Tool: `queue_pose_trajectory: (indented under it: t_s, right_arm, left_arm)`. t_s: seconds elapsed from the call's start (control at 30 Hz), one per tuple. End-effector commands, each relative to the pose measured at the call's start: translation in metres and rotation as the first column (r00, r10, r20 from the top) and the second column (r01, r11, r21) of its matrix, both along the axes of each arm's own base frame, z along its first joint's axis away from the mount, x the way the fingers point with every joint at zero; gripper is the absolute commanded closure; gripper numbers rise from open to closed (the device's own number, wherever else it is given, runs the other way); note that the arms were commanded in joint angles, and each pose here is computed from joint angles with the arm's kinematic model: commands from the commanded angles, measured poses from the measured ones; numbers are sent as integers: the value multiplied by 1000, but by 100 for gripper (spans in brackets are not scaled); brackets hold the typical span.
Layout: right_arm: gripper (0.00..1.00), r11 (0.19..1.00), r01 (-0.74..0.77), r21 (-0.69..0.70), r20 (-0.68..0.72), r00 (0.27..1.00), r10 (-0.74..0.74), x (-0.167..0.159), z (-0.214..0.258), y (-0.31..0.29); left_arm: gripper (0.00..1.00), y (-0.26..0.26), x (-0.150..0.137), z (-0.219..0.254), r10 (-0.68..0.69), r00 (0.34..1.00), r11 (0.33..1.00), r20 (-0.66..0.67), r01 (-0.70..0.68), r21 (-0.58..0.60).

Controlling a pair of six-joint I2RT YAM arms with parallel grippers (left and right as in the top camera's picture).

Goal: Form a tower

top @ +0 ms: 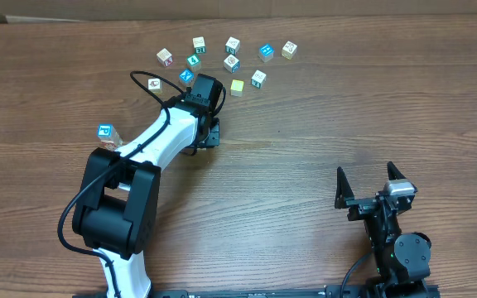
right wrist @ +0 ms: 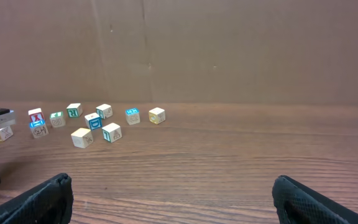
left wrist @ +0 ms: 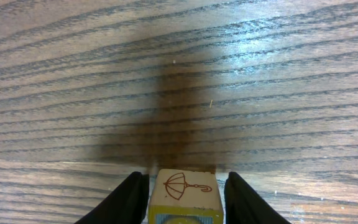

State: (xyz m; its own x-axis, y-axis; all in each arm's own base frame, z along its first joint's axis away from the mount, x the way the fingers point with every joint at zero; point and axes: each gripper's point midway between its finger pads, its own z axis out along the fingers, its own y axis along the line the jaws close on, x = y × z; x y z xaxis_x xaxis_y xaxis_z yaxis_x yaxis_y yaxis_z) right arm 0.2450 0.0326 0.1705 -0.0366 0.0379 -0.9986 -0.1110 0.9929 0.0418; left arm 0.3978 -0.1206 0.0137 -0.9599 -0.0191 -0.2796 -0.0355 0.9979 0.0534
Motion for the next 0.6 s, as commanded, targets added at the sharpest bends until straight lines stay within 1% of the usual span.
queue_pose_trajectory:
  t_s: [0.0, 0.2, 0.43, 0.57]
  right_arm:
    - [0, 1000, 2, -2, -5, 1000, -2, 1, -4, -1]
    - [0, 1000, 2, -2, -5, 1000, -2, 1, -4, -1]
    - [0, 1000, 2, -2, -5, 1000, -2, 1, -4, -1]
    - [0, 1000, 2, -2, -5, 1000, -2, 1, -4, -1]
  left_arm:
    - [62, 2, -1, 2, 4, 1000, 1000, 5, -4, 8]
    - [64, 1, -3, 2, -9, 1000, 1000, -1, 9, 8]
    - [71, 2, -7, 0, -31, 999, 999, -18, 31, 16]
    - [73, 2, -7, -1, -35, 999, 999, -19, 35, 17]
